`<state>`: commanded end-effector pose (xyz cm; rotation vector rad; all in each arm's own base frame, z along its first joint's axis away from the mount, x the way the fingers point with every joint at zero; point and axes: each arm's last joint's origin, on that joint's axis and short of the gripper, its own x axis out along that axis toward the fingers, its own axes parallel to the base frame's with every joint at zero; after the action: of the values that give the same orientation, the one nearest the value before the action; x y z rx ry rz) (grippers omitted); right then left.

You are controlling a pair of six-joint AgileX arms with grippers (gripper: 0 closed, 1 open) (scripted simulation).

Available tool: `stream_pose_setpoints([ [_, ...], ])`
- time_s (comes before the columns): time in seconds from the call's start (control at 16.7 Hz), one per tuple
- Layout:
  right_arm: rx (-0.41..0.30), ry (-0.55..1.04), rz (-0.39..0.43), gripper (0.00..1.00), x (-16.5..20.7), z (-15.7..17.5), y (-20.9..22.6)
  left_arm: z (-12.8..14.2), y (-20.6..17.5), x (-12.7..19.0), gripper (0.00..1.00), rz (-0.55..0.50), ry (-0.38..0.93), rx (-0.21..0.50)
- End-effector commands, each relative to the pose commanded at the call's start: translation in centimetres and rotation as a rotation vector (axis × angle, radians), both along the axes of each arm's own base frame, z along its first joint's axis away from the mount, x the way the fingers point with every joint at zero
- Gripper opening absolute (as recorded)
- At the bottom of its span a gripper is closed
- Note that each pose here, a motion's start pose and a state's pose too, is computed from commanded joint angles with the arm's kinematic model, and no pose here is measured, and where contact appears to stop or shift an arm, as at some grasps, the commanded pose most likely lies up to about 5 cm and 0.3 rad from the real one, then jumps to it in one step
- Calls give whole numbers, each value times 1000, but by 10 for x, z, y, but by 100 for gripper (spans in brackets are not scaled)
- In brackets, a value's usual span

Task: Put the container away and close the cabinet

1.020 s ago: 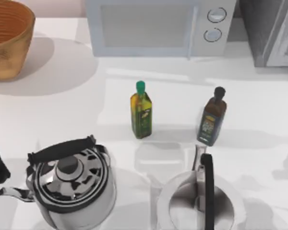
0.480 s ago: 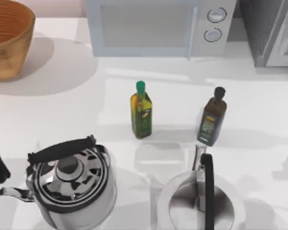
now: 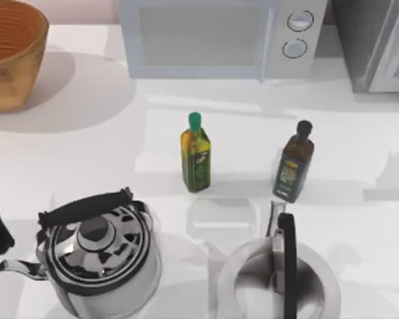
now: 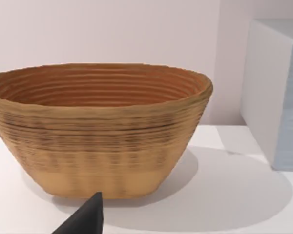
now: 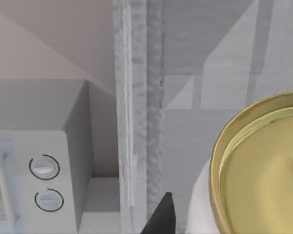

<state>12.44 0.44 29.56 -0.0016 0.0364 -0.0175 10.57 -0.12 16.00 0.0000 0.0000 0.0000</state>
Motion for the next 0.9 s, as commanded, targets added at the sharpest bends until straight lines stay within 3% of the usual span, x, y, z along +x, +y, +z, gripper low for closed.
stream_pose_setpoints([
  [0.48, -1, -20, 18, 0, 75, 158, 23, 0, 0, 0, 100, 0, 0, 0],
  [0.66, 2, -32, 20, 0, 104, 192, 33, 0, 0, 0, 100, 0, 0, 0],
  [0.9, 3, -37, 17, 0, 128, 213, 41, 0, 0, 0, 100, 0, 0, 0],
])
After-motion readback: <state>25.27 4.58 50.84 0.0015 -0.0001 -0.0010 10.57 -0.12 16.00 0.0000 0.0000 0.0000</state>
